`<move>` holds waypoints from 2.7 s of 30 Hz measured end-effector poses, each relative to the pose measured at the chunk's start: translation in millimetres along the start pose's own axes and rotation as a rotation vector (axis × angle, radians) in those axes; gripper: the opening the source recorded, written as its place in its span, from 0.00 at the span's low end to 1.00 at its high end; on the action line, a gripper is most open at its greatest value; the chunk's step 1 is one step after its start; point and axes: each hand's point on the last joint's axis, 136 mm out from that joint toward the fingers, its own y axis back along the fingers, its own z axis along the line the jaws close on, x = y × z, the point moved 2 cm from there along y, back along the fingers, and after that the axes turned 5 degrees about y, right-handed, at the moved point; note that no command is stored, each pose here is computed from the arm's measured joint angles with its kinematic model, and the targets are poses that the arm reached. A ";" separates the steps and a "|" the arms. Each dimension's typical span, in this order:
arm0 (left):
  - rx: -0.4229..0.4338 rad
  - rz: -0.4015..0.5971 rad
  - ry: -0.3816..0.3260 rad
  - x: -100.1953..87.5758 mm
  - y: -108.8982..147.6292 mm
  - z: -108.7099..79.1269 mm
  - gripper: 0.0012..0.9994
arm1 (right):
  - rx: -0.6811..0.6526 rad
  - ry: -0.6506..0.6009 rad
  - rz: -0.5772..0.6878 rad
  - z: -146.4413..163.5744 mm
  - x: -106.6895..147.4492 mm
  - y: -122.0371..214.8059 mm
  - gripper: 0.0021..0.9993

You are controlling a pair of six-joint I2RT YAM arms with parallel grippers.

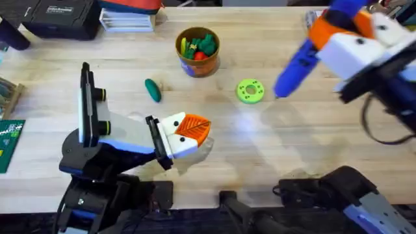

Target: Pick up the gripper from the table and insert it into the empty holder that is missing its gripper. Then pick up a screw, insert it into the mounting hole, and use the screwdriver to tighten it. Finally, clean up the table by picking up the vegetable and placing it into the bucket.

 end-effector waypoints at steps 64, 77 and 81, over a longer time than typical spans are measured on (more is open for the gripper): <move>0.000 0.000 -0.011 0.0 0.0 0.0 0.00 | -0.679 -0.165 -0.385 180.1 -37.9 -50.2 0.08; 0.000 0.000 -0.011 0.1 0.0 0.0 0.00 | -0.684 -0.186 -0.366 182.4 -33.5 -54.3 0.08; 0.000 0.000 -0.011 0.0 0.0 0.0 0.00 | -0.684 -0.186 -0.365 182.4 -33.5 -54.4 0.08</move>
